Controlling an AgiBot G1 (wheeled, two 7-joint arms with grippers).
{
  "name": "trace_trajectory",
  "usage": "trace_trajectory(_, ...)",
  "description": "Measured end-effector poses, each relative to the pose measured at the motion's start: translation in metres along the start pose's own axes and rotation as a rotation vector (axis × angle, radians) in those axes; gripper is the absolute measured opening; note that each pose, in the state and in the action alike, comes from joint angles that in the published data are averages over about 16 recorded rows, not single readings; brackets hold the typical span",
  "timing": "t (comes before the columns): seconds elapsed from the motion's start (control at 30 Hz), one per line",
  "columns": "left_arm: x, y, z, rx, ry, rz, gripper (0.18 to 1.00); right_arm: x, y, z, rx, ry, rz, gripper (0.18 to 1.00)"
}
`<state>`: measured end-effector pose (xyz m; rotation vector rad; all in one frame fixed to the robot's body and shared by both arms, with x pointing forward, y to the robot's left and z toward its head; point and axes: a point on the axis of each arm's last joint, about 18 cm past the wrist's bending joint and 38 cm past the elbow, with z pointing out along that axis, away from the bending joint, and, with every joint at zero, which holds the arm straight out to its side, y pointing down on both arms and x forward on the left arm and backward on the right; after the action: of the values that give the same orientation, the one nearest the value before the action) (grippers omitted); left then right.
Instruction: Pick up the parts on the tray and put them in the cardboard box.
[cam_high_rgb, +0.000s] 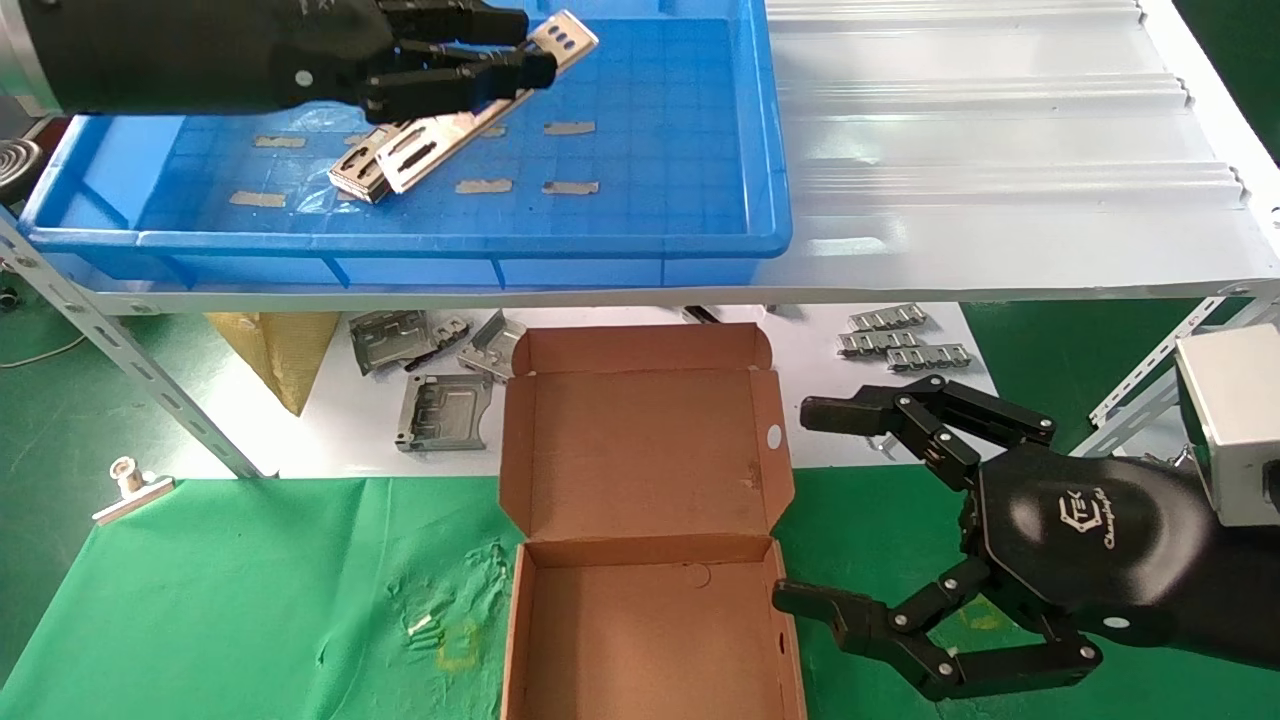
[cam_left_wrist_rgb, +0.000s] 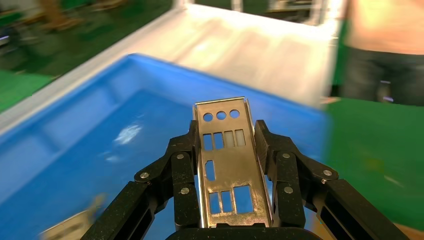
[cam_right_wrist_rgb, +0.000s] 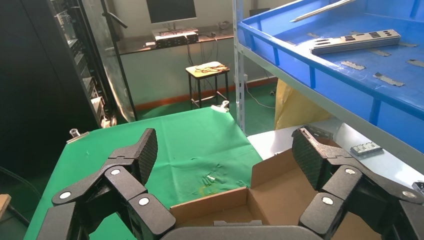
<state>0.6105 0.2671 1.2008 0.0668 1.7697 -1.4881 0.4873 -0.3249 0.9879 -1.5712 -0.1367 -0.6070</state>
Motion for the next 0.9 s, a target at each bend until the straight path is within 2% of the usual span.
trace_trajectory(0.23,0.041,0.012,-0.004,0.006,0.164,0.052,0.435,0.000,0.000,0.000,0.000,0.000,0.000,1.000)
trace_trajectory(0.43,0.085,0.037,0.003,-0.029,0.267,0.080,0.435,0.000,0.000,0.000,0.000,0.000,0.000,1.000)
trace_trajectory(0.63,0.133,0.079,0.023,-0.077,0.323,0.106,0.435,0.000,0.000,0.000,0.000,0.000,0.000,1.000)
trace_trajectory(0.9,0.189,0.150,0.066,-0.114,0.337,0.197,0.434,0.000,0.000,0.000,0.000,0.000,0.000,1.000)
